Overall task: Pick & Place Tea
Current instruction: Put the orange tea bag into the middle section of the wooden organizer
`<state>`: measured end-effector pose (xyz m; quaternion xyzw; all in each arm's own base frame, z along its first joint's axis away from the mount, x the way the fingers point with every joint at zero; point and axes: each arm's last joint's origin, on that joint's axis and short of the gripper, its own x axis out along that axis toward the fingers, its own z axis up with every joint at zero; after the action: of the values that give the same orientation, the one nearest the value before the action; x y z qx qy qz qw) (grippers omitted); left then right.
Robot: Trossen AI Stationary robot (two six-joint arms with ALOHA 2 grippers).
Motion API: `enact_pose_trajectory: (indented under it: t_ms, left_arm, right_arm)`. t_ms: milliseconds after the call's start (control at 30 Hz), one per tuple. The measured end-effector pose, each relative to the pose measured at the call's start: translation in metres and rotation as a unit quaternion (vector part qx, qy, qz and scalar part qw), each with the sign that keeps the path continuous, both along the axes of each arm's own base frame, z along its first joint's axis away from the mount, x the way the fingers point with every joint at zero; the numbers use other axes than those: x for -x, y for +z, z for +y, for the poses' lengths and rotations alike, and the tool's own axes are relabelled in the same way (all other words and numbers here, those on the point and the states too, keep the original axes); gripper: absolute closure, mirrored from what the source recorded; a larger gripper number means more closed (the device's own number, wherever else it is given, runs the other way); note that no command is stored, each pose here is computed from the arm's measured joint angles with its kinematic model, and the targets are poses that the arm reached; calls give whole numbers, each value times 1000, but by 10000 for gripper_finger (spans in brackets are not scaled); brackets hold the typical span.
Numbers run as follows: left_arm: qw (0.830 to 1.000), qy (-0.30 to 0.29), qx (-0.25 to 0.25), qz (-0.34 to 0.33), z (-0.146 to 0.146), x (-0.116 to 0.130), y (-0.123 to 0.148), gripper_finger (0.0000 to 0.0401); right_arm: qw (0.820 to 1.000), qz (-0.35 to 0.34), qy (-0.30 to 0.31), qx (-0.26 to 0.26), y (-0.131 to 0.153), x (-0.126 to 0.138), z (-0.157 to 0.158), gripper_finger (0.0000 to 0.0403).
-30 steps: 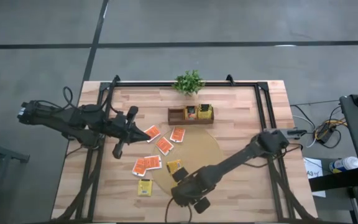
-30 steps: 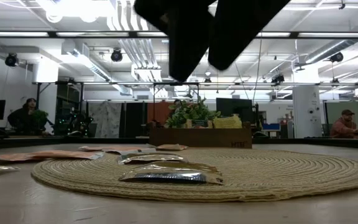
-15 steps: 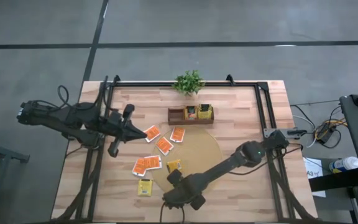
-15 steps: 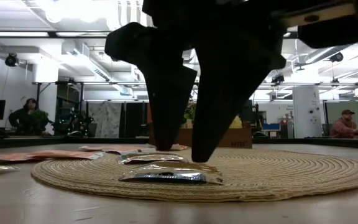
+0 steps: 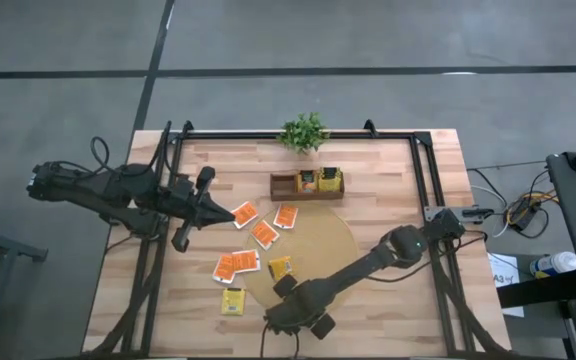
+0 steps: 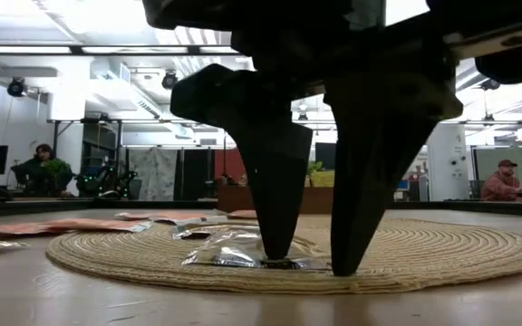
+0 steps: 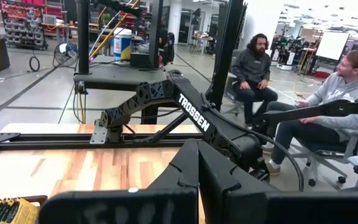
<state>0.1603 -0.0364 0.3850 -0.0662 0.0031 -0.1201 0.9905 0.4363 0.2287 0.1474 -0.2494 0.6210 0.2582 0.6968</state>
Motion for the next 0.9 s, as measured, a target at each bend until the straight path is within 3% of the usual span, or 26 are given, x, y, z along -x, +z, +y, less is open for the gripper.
enact_pose_trajectory:
  t_ms: [567, 900]
  left_arm:
    - [1000, 0, 7, 1, 0, 0, 0, 401]
    - [1000, 0, 7, 1, 0, 0, 0, 401]
  right_arm:
    - [999, -5, -36, -4, -4, -8, -14, 247]
    - [999, 2, -42, -1, -6, -9, -21, 379]
